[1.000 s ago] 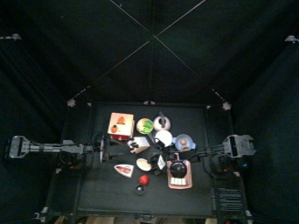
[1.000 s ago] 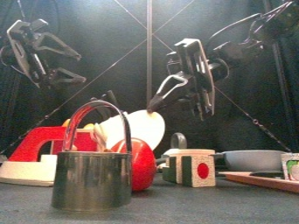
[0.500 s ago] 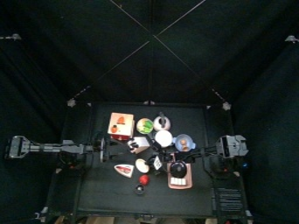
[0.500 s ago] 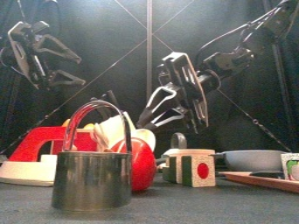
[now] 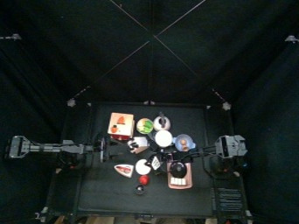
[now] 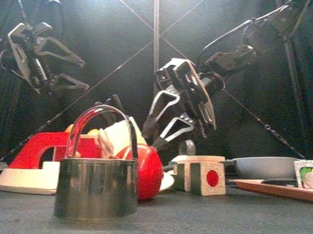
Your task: Place small plate to right of iron
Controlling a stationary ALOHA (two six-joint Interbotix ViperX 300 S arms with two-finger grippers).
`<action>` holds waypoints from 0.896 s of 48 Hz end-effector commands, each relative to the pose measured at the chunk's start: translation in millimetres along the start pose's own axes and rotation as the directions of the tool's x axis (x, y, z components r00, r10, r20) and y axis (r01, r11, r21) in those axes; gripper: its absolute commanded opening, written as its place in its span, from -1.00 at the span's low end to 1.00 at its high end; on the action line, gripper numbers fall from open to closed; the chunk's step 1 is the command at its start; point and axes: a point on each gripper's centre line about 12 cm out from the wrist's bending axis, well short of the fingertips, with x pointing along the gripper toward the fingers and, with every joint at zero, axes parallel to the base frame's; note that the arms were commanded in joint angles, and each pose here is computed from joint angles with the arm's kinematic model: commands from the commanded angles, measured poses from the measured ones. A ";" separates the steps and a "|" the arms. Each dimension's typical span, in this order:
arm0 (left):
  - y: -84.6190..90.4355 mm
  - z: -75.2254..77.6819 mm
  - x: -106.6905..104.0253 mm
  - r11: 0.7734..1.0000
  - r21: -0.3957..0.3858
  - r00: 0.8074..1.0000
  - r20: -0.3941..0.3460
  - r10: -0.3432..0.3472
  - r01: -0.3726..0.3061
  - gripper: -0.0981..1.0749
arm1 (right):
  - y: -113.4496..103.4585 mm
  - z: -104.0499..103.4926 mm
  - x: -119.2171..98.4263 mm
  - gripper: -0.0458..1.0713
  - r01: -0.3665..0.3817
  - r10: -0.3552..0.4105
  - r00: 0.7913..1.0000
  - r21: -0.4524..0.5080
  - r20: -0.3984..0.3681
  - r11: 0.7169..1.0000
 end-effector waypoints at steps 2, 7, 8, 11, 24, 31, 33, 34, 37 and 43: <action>-1.3 4.0 1.6 1.000 0.002 1.000 0.011 -0.005 0.005 0.82 | 16.0 17.7 -13.4 0.47 -0.047 0.047 0.998 -0.009 0.052 0.999; -1.4 4.3 1.4 1.000 0.002 1.000 0.013 -0.005 0.005 0.82 | 15.2 16.8 -13.3 0.47 -0.045 0.045 0.998 -0.006 0.050 0.999; -1.5 4.5 1.4 1.000 0.002 1.000 0.014 -0.006 0.006 0.82 | 14.3 16.7 -13.3 0.47 -0.043 0.043 0.998 -0.007 0.050 0.999; -1.5 4.5 1.4 1.000 0.002 1.000 0.014 -0.006 0.006 0.82 | 14.7 16.3 -13.3 0.47 -0.044 0.044 0.998 -0.006 0.049 0.999; -1.2 3.1 1.0 1.000 0.002 1.000 0.010 -0.005 0.005 0.82 | 17.5 16.4 -13.8 0.47 -0.051 0.051 0.997 -0.014 0.051 0.999; -0.8 1.8 0.6 1.000 0.002 1.000 0.005 -0.003 0.003 0.82 | 16.5 15.3 -14.2 0.47 -0.049 0.049 0.998 -0.014 0.048 0.999; -0.5 0.9 0.4 1.000 0.002 1.000 0.001 -0.002 0.002 0.82 | 16.8 15.7 -14.7 0.47 -0.050 0.050 0.998 -0.011 0.049 0.999; 0.0 -1.1 0.2 1.000 0.002 1.000 -0.008 0.001 -0.001 0.82 | 17.7 16.6 -15.6 0.47 -0.054 0.055 0.997 -0.011 0.054 0.998; 0.6 -2.7 -0.2 1.000 0.002 1.000 -0.019 0.006 -0.006 0.82 | 20.9 18.9 -18.9 0.47 -0.067 0.068 0.996 -0.016 0.064 0.998; 0.9 -7.2 0.0 1.000 0.012 0.998 -0.063 0.015 -0.014 0.82 | 26.5 21.6 -32.2 0.47 -0.098 0.100 0.991 -0.028 0.088 0.995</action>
